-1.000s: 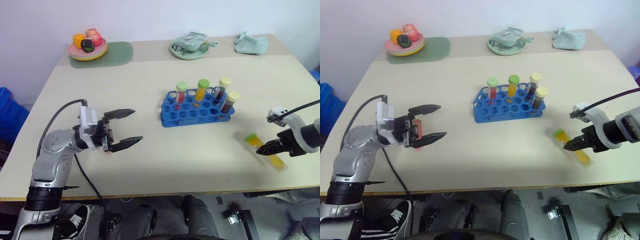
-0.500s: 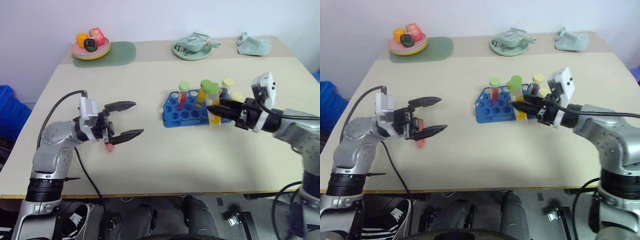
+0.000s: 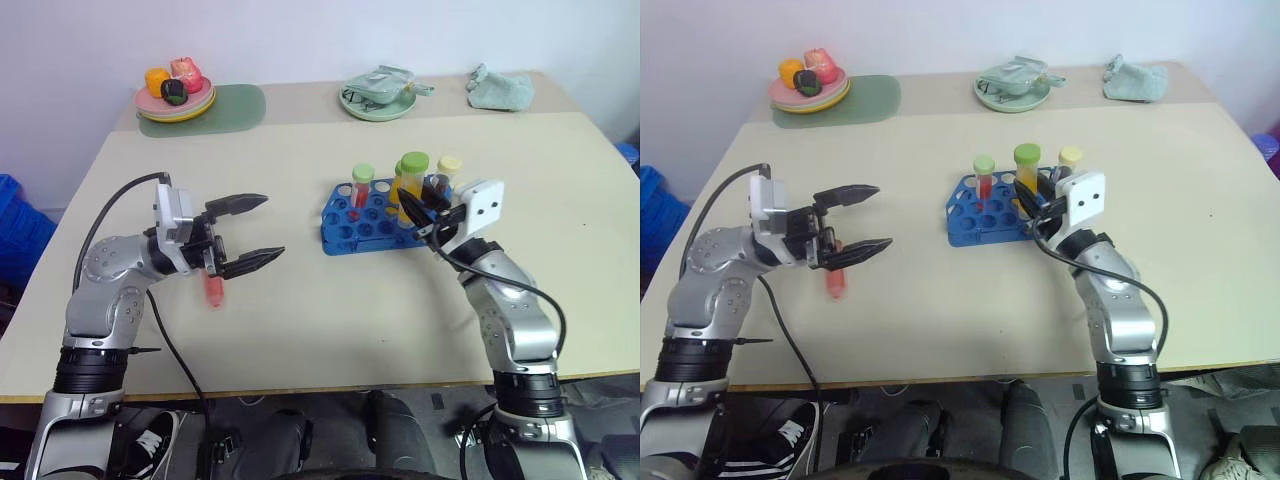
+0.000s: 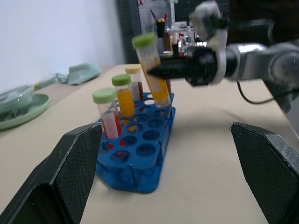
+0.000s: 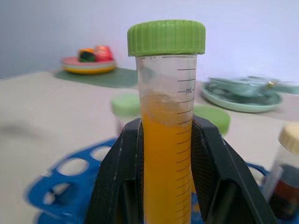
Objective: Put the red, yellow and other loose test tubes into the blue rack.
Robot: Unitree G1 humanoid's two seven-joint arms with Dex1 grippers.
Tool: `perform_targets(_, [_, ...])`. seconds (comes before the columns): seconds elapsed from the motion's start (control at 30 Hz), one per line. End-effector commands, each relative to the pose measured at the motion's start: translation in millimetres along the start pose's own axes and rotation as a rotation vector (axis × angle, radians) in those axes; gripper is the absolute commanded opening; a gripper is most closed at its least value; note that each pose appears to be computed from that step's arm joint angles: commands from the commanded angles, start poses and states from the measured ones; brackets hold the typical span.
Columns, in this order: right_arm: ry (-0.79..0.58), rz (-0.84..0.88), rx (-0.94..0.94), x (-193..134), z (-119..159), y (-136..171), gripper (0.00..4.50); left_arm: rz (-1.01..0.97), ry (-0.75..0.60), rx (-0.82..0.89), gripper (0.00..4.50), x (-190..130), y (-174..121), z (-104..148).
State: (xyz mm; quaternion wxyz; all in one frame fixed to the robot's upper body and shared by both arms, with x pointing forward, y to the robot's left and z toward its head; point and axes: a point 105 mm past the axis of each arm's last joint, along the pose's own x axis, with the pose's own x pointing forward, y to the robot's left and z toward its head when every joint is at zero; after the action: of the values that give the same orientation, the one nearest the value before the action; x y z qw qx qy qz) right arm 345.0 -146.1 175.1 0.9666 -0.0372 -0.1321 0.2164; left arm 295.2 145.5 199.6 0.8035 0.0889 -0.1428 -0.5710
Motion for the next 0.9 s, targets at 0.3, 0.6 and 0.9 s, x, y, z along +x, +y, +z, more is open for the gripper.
perform_targets(0.3, [-0.061, -0.037, -0.078, 8.2, -4.7, -2.5, 0.76, -0.001, 0.011, 0.036, 4.5, -7.8, 1.3, 8.4])
perform_targets(0.6, [-0.074, -0.016, -0.04, 13.9, -6.6, 9.3, 0.76, -0.002, 0.014, 0.034, 4.5, -8.3, 0.8, 9.0])
perform_targets(0.9, [-0.067, -0.046, -0.013, 10.9, -13.3, 14.3, 0.76, -0.003, 0.019, 0.036, 4.5, -9.5, 1.2, 9.1])
